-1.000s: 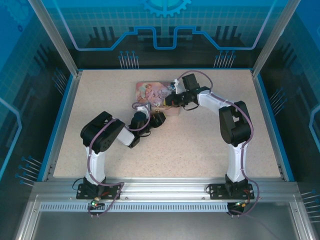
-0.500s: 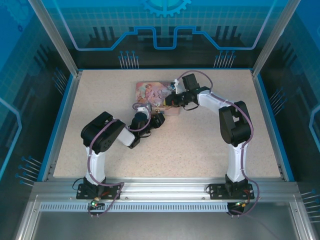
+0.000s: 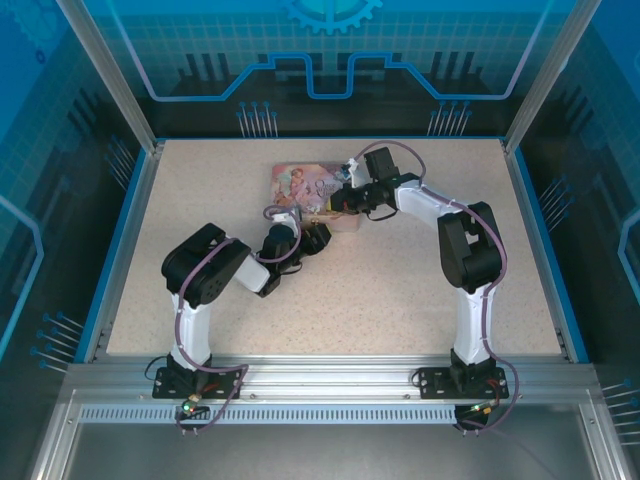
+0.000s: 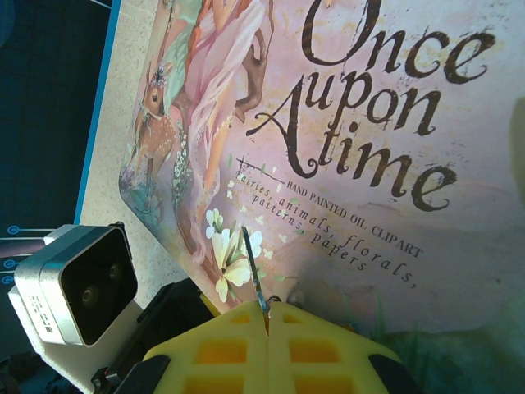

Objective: Unlock a padlock with a key

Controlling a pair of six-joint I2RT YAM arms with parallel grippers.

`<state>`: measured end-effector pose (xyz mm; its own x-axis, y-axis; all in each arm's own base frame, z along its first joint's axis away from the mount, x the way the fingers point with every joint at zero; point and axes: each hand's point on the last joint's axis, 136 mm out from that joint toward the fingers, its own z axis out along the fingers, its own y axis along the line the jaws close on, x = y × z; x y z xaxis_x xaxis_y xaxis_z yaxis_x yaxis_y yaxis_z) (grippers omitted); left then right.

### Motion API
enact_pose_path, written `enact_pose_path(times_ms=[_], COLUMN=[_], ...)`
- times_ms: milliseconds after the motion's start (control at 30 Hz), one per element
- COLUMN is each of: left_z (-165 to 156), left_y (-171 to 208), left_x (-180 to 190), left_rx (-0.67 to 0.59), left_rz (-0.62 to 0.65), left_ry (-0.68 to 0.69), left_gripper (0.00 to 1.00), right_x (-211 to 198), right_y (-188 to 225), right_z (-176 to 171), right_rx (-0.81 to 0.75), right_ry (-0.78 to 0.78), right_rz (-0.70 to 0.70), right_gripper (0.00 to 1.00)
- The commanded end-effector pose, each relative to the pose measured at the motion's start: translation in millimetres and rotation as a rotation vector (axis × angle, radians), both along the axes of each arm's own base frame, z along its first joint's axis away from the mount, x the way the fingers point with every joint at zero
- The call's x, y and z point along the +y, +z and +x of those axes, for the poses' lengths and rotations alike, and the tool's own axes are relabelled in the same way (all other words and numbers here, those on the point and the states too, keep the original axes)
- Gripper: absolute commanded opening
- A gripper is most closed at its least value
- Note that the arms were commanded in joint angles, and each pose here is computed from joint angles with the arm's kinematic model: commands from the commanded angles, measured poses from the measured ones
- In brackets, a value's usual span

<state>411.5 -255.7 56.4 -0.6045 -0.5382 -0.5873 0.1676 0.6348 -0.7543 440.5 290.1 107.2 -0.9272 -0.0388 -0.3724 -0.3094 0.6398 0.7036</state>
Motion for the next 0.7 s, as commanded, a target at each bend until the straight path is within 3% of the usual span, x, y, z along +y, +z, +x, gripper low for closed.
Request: enact_pose_path(times_ms=[0, 667], left_z=[9.8, 6.2], left_y=[28.7, 41.1], left_x=[-1.5, -10.2], left_rx=[-0.079, -0.16], left_rz=[-0.078, -0.11], left_ry=[0.036, 0.003], left_gripper=[0.54, 0.48], right_x=[-2.1, -1.6], right_y=[-29.8, -30.9], right_z=[-15.9, -17.6], right_rx=[0.084, 0.084], right_ry=[0.011, 0.008], right_rz=[-0.056, -0.047], right_gripper=[0.0, 0.0])
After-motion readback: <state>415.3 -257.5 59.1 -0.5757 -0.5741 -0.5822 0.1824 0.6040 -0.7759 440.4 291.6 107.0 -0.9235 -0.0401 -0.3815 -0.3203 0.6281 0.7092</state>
